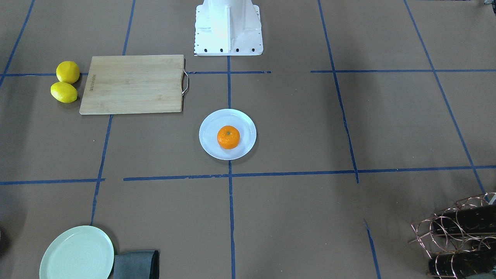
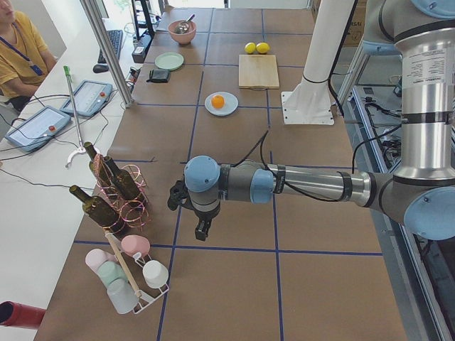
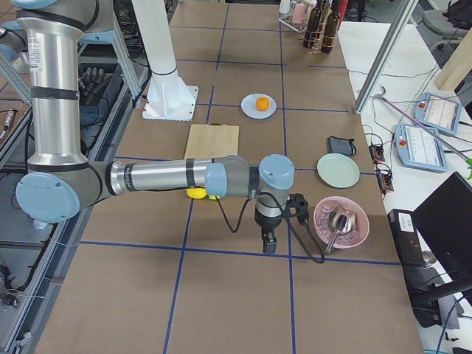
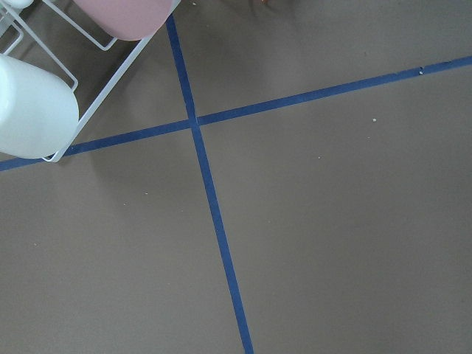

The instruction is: Pick orange to plate

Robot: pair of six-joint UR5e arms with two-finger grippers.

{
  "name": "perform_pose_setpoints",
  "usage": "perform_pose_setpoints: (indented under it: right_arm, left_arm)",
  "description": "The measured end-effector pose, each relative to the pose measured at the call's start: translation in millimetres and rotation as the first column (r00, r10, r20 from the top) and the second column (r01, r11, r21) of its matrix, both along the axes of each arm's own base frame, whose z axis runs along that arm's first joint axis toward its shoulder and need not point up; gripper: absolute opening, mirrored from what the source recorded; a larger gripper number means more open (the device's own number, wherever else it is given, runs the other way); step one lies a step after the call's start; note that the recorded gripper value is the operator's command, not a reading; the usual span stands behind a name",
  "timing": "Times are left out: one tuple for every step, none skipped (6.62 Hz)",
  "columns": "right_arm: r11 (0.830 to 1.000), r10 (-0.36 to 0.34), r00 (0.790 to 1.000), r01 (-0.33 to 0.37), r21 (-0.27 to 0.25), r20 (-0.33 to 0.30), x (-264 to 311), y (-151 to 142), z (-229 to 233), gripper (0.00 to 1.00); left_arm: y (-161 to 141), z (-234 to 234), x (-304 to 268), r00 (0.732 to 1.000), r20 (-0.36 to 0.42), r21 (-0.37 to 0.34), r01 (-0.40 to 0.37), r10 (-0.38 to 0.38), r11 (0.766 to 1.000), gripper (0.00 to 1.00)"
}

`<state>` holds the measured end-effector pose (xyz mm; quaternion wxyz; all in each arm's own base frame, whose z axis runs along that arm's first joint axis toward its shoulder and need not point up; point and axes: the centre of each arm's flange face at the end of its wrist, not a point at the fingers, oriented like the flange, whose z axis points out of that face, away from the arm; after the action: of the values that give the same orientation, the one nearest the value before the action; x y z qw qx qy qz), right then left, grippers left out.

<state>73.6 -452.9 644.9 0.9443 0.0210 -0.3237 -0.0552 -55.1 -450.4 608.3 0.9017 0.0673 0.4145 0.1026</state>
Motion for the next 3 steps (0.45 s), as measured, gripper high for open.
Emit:
perform_pose_setpoints:
  right_arm:
    - [1.000,0.012,1.000,-0.012,-0.010,0.004,4.4,17.2,14.4,1.00]
    - [1.000,0.017,1.000,-0.017,-0.013,0.006,5.4,22.7,18.5,1.00]
    - [1.000,0.018,1.000,-0.018,-0.013,0.006,5.5,24.0,18.9,1.00]
  left_arm:
    - [0.1,0.4,-0.4,1.000,0.001,0.000,0.000,0.000,1.000,1.00]
    - [0.2,1.5,-0.6,1.000,0.002,-0.002,0.000,0.000,1.000,1.00]
    - [0.0,2.0,-2.1,1.000,0.024,0.000,0.002,-0.002,1.000,1.00]
